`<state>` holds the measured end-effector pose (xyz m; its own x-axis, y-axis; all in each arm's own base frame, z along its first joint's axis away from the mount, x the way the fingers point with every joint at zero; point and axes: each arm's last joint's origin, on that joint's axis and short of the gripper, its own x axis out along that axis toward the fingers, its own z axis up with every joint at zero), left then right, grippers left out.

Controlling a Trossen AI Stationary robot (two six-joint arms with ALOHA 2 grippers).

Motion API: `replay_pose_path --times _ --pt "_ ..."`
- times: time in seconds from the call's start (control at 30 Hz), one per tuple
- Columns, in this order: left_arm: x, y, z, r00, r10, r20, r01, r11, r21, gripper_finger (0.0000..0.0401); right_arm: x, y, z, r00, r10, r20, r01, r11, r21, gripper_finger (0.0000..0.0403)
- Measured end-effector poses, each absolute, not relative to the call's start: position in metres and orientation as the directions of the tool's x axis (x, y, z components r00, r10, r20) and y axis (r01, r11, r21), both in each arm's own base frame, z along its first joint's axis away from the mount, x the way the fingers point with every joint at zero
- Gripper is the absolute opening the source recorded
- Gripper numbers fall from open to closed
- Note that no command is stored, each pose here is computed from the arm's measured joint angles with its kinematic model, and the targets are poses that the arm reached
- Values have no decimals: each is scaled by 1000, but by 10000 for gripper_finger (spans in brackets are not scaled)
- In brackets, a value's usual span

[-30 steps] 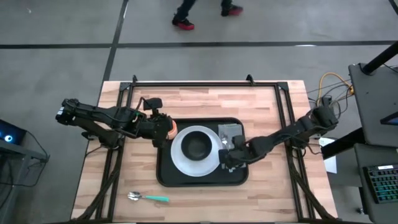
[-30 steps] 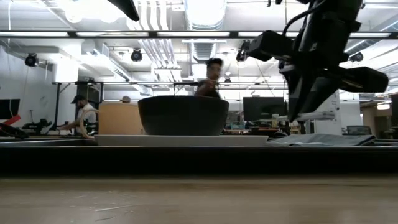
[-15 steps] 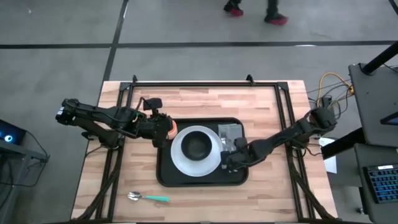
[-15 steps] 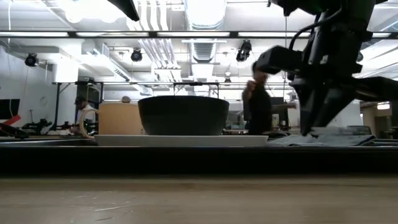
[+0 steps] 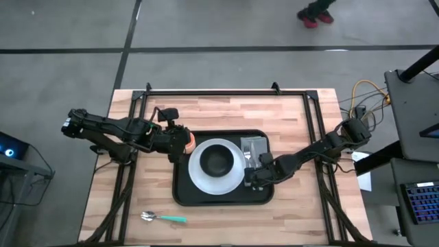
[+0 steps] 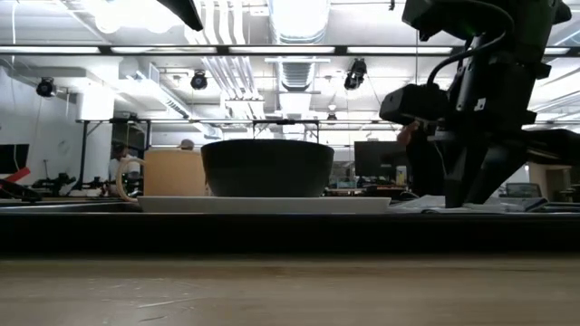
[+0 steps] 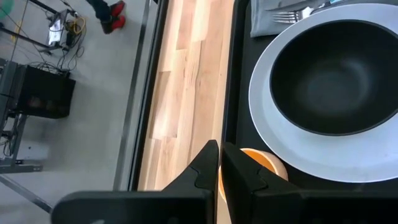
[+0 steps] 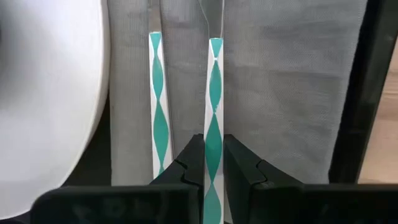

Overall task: Set up tray
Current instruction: Put the white blue table knife on the gray table napkin to the right of the white blue fork, then put the green spoon on the gray table napkin to the right of the white blue table knife

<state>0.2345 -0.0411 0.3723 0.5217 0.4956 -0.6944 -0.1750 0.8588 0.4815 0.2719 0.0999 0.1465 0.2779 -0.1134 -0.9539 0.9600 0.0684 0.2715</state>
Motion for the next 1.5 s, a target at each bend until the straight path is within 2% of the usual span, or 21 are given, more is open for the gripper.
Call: replay_pose_path --times 0.07,0.3,0.47,0.9,1.13,1.23,1.5 --pt "235 -41 372 522 496 -694 -175 859 482 0 272 100 147 280 -113 -953 959 68 274 34" --pt "235 -41 372 522 496 -694 -175 859 482 0 272 101 149 281 -90 -956 958 90 273 116" --pt "235 -41 372 522 496 -694 -171 858 484 0 275 102 154 294 -80 -953 953 102 285 143" --pt "235 -41 372 521 496 -695 -169 858 486 0 283 101 193 441 -157 -883 891 188 412 144" --pt "237 -42 373 541 493 -681 -184 860 476 0 283 98 209 489 -148 -860 861 241 448 149" --pt "239 -42 374 556 490 -672 -195 862 468 0 286 95 217 506 -164 -847 847 281 451 153" --pt "239 -42 374 556 490 -671 -196 862 467 0 292 77 256 483 -310 -818 858 352 373 157"
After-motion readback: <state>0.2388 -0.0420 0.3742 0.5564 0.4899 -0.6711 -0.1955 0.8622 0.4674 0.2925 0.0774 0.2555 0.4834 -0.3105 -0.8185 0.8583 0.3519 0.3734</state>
